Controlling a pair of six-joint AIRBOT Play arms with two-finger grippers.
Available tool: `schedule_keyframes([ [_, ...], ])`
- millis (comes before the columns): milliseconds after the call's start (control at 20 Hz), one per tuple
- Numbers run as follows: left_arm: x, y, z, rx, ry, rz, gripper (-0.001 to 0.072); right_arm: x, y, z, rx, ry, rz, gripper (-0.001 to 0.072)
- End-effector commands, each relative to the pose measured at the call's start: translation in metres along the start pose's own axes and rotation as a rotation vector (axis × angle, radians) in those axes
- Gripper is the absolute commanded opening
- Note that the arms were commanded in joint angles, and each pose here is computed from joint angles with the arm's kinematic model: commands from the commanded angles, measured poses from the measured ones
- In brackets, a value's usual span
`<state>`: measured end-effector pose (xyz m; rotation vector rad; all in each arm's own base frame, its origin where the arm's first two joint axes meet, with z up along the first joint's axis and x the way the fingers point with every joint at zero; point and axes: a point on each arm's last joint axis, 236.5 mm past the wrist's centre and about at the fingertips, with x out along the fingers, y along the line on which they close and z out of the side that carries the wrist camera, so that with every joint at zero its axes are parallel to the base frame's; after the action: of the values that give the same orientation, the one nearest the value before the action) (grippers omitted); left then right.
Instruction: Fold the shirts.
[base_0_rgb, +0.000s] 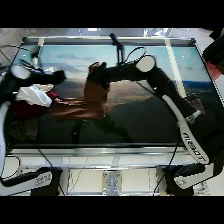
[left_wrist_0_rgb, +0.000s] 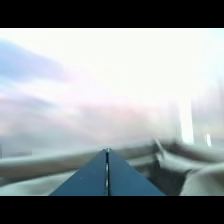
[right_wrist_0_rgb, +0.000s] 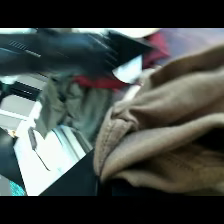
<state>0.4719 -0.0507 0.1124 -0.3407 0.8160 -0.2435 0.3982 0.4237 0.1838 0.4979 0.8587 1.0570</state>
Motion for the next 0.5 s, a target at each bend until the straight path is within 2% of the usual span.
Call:
schedule_keyframes([
  [0, -0.105, 0.038, 0.034, 0.001, -0.170, 0.102, 0.0010, 0.055, 0.038, 0.009, 0.045, -0.152, 0.065, 0.0470],
  [50, -0.123, 0.043, 0.037, 0.007, -0.197, 0.124, 0.0010, 0.064, 0.058, 0.013, 0.078, -0.198, 0.108, 0.0635],
  [200, -0.149, 0.052, 0.039, 0.005, -0.236, 0.168, 0.0010, 0.058, 0.112, 0.031, -0.087, -0.275, 0.158, 0.0620],
  [300, -0.149, 0.052, 0.038, 0.004, -0.234, 0.168, 0.0010, 0.040, 0.118, 0.042, -0.210, -0.250, 0.136, 0.0617],
  [350, -0.149, 0.051, 0.037, 0.004, -0.228, 0.166, 0.0010, 0.030, 0.104, 0.041, -0.257, -0.182, 0.089, 0.0604],
  [400, -0.148, 0.051, 0.035, 0.004, -0.221, 0.165, 0.0010, 0.015, 0.068, 0.036, -0.273, -0.084, -0.014, 0.0550],
  [450, -0.148, 0.051, 0.034, 0.003, -0.217, 0.164, 0.0010, -0.003, 0.020, 0.029, -0.258, 0.017, -0.147, 0.0543],
])
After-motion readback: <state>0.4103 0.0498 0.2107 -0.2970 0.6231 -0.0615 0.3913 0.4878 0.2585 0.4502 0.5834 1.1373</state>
